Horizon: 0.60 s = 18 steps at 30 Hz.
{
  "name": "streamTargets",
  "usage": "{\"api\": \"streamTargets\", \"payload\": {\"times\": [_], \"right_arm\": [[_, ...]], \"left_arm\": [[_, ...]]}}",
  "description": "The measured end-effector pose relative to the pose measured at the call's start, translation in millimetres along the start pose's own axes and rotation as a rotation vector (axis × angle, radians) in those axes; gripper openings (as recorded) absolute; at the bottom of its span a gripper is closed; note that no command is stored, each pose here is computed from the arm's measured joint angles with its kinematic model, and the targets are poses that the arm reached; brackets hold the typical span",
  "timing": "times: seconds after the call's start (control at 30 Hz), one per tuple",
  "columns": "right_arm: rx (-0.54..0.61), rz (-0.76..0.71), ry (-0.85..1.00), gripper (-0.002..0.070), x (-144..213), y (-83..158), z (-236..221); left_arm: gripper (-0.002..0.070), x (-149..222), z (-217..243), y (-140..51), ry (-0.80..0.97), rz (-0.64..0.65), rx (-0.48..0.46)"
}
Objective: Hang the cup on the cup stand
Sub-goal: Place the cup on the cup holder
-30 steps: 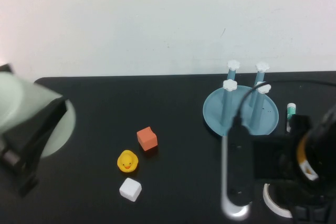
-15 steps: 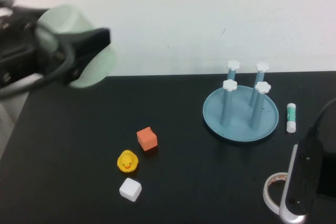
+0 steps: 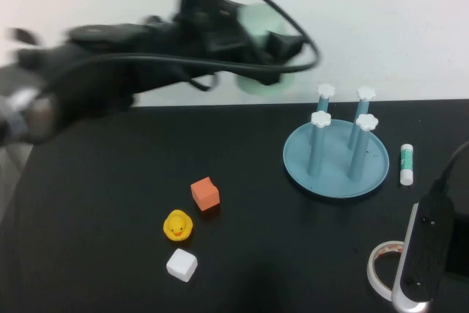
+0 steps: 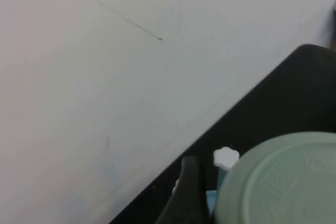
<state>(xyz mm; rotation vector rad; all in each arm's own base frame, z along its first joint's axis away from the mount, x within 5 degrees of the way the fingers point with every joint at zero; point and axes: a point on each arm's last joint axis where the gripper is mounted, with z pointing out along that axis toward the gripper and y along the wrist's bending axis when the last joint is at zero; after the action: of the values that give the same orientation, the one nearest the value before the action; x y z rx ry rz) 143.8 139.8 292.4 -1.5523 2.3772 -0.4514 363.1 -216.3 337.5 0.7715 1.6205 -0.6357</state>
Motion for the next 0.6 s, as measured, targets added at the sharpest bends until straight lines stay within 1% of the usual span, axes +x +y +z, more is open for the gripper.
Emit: {"api": "streamTargets", "payload": {"times": [0.07, 0.13, 0.27, 0.4, 0.6], "right_arm": [[0.0, 0.0, 0.001, 0.0, 0.1, 0.0, 0.0], [0.0, 0.0, 0.001, 0.0, 0.1, 0.0, 0.0], [0.0, 0.001, -0.001, 0.0, 0.3, -0.1, -0.3], [0.0, 0.001, -0.001, 0.0, 0.3, -0.1, -0.3], [0.0, 0.001, -0.001, 0.0, 0.3, -0.1, -0.3]], "left_arm": [[0.0575, 9.5, 28.4, 0.2, 0.011, 0.002, 0.025], [0.0574, 14.3, 51.4, 4.4, 0.003, -0.001, 0.034], [0.0574, 31.5, 92.9, 20.0, -0.009, -0.008, 0.033], [0.0573, 41.5, 122.8, 30.4, -0.043, 0.002, 0.044], [0.0571, 57.9, 158.6, 33.0, -0.087, 0.023, 0.065]]}}
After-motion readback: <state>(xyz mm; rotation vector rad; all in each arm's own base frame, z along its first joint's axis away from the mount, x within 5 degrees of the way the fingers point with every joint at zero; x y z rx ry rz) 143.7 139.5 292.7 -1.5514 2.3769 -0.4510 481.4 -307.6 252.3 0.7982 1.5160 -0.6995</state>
